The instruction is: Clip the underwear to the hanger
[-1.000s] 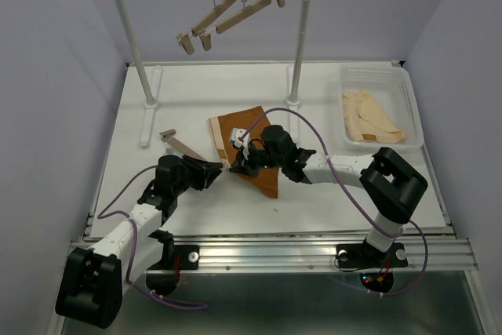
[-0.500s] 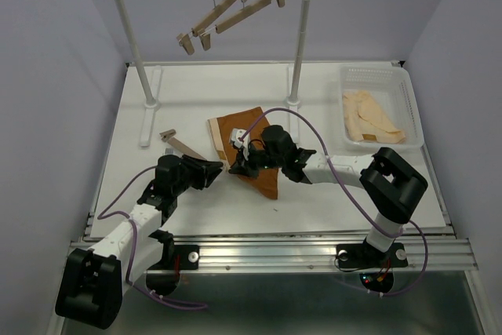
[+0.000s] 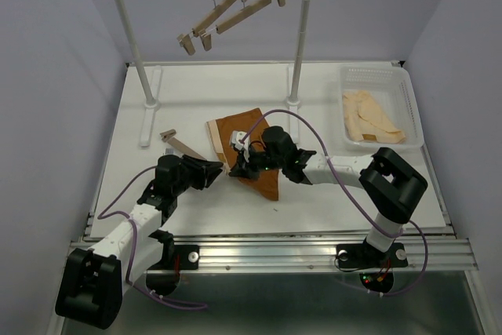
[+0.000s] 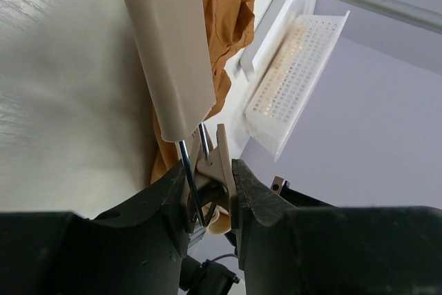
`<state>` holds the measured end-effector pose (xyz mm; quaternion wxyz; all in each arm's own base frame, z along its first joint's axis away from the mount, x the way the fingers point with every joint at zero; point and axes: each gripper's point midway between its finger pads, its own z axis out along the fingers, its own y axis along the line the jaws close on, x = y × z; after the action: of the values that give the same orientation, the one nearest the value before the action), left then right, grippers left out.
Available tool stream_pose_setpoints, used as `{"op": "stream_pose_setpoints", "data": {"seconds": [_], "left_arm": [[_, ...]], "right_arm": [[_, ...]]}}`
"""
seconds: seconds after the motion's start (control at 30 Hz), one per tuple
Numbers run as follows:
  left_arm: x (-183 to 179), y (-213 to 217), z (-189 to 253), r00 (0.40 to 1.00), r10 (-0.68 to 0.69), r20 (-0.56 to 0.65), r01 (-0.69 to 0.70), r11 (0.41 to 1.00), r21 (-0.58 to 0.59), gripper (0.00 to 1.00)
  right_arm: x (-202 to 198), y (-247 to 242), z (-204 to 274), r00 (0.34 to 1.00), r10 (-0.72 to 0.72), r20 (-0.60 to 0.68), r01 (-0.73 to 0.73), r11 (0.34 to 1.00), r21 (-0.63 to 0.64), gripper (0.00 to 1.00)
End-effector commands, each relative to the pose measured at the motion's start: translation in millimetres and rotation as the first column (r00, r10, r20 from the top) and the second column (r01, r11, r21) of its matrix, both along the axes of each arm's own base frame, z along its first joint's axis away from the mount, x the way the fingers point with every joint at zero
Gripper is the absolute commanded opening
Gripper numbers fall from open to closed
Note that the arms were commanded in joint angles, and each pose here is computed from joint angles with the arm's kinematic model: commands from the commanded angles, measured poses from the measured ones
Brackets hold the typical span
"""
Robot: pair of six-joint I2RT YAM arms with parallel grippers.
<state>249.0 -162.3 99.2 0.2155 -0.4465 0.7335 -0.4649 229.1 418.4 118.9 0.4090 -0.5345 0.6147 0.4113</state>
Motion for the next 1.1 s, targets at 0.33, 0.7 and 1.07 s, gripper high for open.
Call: {"op": "stream_pose_setpoints", "data": {"seconds": [0.33, 0.7, 1.07], "left_arm": [[-1.7, -8.5, 0.5, 0.996, -0.091, -0.008, 0.092, 0.995, 0.042, 0.0], [1.2, -9.5, 5.0, 0.994, -0.111, -0.019, 0.112, 0.991, 0.072, 0.0], [1.2, -8.9, 3.8, 0.992, -0.12, -0.036, 0.123, 0.988, 0.096, 0.0]], "right_arm": [[33.4, 3.8, 6.6, 0.987, -0.11, 0.116, 0.107, 0.994, 0.027, 0.01], [36.2, 1.3, 0.8, 0.984, -0.105, 0.143, 0.107, 0.994, -0.006, 0.01], [39.6, 0.9, 10.2, 0.979, -0.13, 0.157, 0.129, 0.991, 0.02, 0.01]]}}
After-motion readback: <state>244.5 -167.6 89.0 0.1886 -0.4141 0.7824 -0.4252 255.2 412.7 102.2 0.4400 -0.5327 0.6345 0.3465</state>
